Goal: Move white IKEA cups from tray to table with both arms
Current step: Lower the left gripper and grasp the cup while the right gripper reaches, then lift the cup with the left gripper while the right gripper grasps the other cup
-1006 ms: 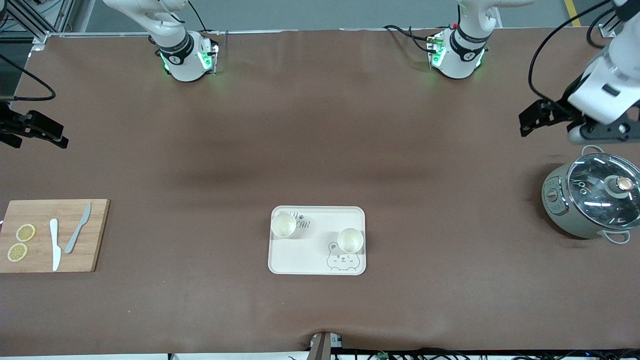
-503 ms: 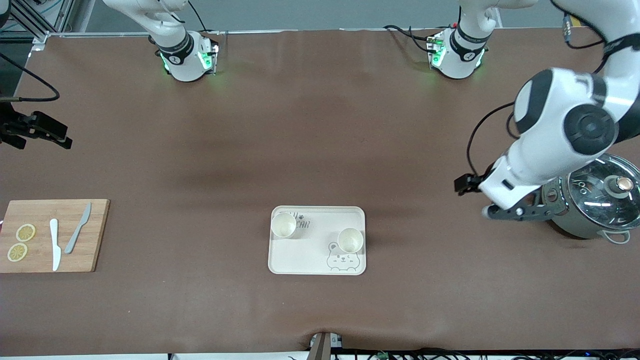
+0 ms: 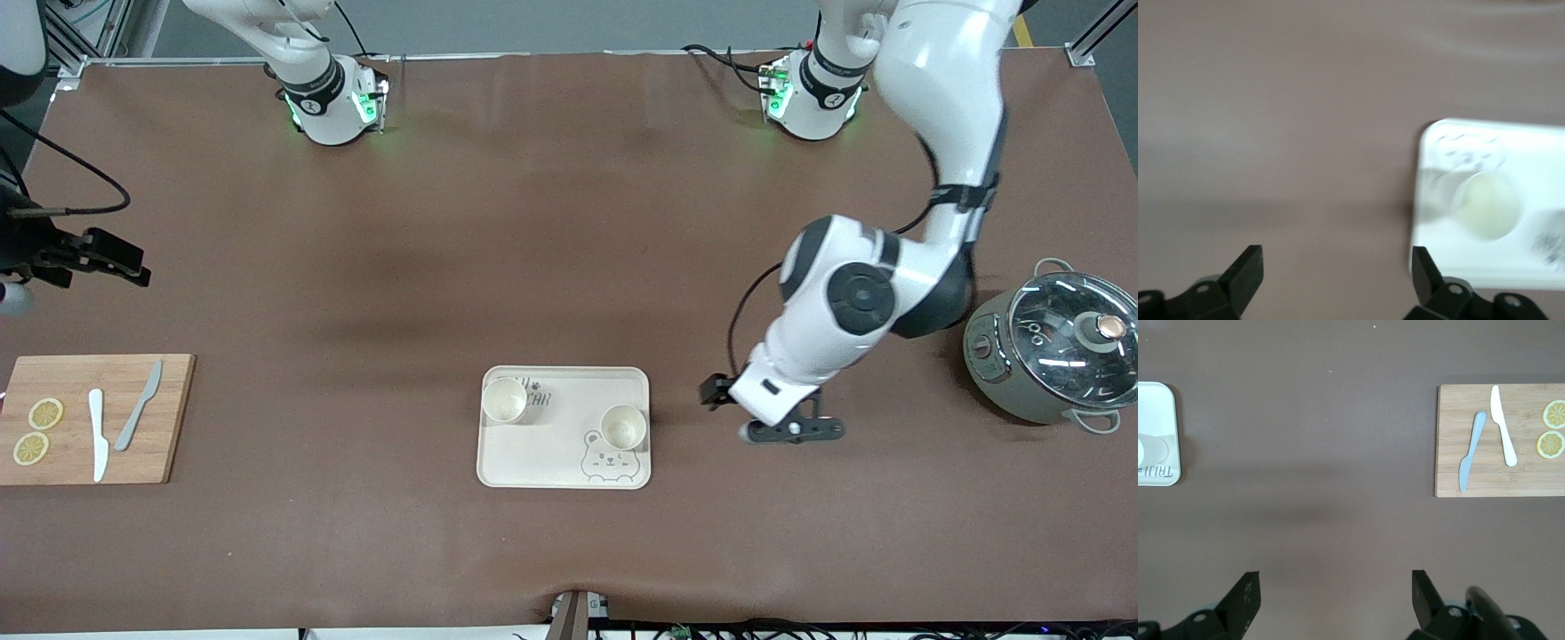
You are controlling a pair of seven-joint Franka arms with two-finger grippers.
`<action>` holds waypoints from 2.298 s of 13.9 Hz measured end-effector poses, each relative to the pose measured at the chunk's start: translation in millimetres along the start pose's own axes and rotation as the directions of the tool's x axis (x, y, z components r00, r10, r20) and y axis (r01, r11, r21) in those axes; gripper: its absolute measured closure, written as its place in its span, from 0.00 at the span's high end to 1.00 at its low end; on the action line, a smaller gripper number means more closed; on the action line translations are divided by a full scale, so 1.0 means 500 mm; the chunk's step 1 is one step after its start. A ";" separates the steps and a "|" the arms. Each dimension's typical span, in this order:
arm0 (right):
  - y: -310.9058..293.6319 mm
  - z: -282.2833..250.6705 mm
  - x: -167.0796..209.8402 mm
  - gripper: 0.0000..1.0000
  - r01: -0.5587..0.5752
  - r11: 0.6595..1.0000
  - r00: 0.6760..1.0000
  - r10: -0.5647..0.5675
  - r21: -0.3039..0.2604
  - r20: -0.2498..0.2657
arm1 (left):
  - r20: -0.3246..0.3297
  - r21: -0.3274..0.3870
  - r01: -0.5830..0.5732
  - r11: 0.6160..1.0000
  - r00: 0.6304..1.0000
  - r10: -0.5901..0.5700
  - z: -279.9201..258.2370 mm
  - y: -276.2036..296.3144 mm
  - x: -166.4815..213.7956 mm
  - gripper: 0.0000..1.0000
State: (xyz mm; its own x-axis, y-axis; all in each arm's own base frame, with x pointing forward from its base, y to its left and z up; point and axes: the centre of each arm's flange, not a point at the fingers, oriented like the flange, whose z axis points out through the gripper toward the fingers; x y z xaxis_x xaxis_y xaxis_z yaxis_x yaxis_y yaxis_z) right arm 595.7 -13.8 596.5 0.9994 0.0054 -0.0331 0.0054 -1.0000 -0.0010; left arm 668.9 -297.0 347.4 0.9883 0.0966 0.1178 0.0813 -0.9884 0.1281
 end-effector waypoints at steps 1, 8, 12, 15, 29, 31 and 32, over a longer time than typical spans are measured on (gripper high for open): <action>0.001 0.013 0.007 1.00 0.000 1.000 1.000 0.000 0.000 0.009 | -0.017 -0.021 0.030 0.999 0.999 -0.030 0.028 0.035 -0.008 0.97; 0.002 0.137 0.059 1.00 -0.006 1.000 0.995 0.003 0.026 0.101 | -0.049 -0.080 0.079 0.994 0.995 -0.083 0.167 0.099 -0.035 0.81; -0.013 0.150 0.064 1.00 -0.027 0.999 0.993 0.024 0.024 0.113 | -0.029 -0.083 0.095 0.992 0.995 -0.098 0.214 0.141 -0.074 0.56; -0.037 0.205 0.084 1.00 -0.057 0.998 0.987 0.054 0.018 0.149 | -0.017 -0.080 0.107 0.991 0.994 -0.109 0.228 0.158 -0.091 0.41; -0.288 0.489 0.193 1.00 -0.390 0.907 0.914 0.361 0.159 0.185 | -0.097 -0.074 0.099 0.992 0.990 -0.106 -0.024 0.112 -0.002 0.03; -0.339 0.498 0.188 1.00 -0.450 0.880 0.887 0.420 0.152 0.194 | -0.079 -0.040 0.117 0.992 0.990 -0.120 -0.090 0.073 0.010 0.03; -0.373 0.505 0.182 1.00 -0.486 0.863 0.867 0.456 0.139 0.201 | -0.068 -0.021 0.119 0.993 0.990 -0.120 -0.115 0.050 0.013 0.03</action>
State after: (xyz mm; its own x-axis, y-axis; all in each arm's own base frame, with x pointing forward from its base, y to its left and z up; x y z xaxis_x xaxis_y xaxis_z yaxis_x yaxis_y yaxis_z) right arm 677.4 173.4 341.2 0.8621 -0.4513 -0.2304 -0.4860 -0.8651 -0.1241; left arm 669.9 -314.1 407.8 0.9605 0.2219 0.1681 0.1952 -0.9674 0.1614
